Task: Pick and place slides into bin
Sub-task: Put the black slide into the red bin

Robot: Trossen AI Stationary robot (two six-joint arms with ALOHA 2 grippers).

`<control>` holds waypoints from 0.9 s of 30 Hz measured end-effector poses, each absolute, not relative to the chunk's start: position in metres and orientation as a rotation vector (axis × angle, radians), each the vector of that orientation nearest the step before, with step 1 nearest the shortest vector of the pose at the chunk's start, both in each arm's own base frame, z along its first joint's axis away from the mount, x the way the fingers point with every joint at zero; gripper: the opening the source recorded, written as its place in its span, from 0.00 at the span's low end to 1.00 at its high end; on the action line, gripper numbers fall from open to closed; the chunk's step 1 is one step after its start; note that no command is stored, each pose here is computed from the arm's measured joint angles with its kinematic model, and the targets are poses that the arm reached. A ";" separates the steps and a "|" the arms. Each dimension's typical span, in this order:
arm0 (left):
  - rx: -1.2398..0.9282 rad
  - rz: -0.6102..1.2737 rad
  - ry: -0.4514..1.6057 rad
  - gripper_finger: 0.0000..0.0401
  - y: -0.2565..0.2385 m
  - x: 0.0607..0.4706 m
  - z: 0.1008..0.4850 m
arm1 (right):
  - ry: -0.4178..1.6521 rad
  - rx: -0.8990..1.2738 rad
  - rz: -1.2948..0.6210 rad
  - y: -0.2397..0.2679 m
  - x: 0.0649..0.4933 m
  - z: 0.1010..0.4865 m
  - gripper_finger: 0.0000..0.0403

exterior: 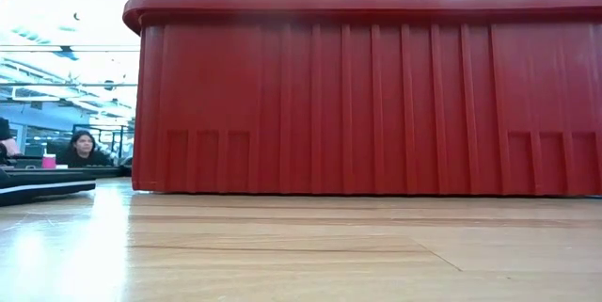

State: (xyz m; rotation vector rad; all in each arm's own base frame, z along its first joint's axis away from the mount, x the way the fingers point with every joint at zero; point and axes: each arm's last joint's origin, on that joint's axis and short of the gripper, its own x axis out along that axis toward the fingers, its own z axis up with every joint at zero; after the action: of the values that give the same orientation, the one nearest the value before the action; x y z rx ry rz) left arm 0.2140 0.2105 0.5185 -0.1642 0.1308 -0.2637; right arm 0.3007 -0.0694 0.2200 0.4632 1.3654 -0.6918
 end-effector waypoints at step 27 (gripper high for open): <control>-0.163 -0.265 0.130 0.08 0.211 0.214 0.519 | 1.384 0.578 -0.634 -0.075 0.299 0.219 0.36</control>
State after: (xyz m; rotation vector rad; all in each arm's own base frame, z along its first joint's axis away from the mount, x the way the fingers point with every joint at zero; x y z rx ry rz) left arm 0.2140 0.2105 0.5186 -0.1633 0.1301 -0.2652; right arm 0.2990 -0.0747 0.2195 0.5784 1.3838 -0.6338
